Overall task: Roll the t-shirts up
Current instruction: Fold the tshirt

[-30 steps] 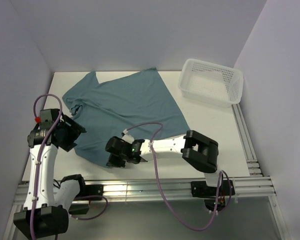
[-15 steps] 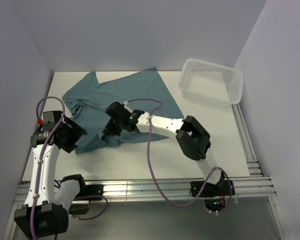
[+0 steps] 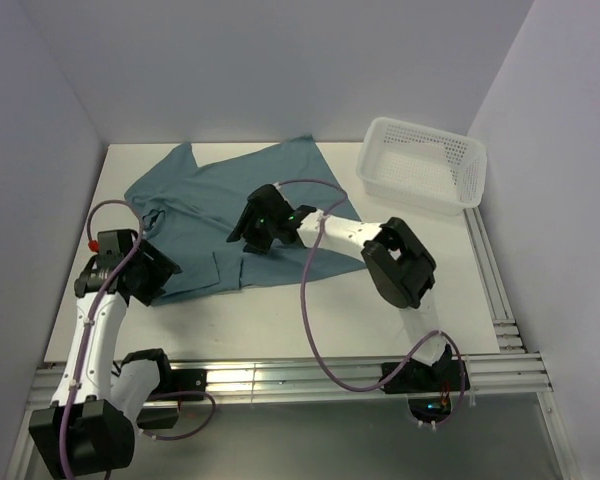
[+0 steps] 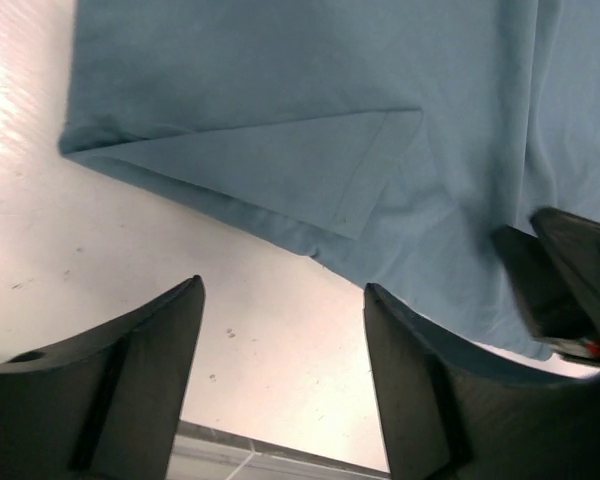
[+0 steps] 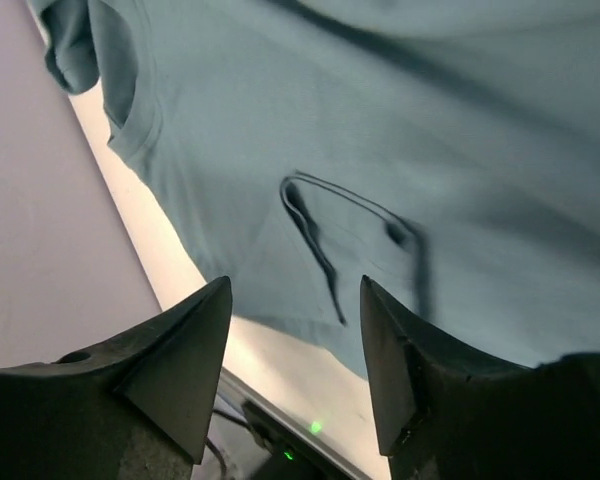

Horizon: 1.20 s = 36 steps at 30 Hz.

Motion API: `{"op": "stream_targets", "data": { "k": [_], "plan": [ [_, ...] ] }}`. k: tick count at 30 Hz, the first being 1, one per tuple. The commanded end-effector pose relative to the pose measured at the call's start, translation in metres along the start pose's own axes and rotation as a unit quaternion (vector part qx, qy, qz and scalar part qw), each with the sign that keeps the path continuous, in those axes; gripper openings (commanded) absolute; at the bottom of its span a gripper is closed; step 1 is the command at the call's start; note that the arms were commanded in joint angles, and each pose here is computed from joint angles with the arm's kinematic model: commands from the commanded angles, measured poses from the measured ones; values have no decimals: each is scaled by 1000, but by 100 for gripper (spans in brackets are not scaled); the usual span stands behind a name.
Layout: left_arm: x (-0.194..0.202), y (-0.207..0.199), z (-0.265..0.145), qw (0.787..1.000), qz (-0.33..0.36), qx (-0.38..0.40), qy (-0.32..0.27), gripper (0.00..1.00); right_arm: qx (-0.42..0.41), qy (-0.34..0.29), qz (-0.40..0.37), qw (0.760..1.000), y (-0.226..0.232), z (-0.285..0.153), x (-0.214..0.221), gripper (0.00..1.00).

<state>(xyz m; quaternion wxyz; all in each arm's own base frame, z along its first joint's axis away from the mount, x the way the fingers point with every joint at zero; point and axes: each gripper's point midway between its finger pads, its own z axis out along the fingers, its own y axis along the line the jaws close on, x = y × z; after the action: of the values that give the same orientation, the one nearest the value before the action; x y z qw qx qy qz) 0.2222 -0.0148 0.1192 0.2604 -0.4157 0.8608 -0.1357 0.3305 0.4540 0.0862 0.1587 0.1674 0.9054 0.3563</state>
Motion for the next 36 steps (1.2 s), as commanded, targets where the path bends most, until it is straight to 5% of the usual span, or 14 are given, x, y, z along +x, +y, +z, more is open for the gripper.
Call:
{"op": "stream_targets", "data": {
  "k": [1, 9, 18, 36],
  "plan": [
    [3, -22, 5, 998, 14, 56, -8, 69, -55, -13, -90, 994, 24, -44, -15, 59],
    [14, -61, 32, 993, 118, 27, -10, 68, -13, -6, -183, 983, -49, -116, -22, 53],
    [43, -68, 77, 978, 199, -41, 48, 63, 47, -54, -106, 992, -152, -186, -69, 49],
    [62, -56, 97, 956, 255, -116, 90, 46, 107, -82, -28, 990, -226, -203, -108, 44]
  ]
}}
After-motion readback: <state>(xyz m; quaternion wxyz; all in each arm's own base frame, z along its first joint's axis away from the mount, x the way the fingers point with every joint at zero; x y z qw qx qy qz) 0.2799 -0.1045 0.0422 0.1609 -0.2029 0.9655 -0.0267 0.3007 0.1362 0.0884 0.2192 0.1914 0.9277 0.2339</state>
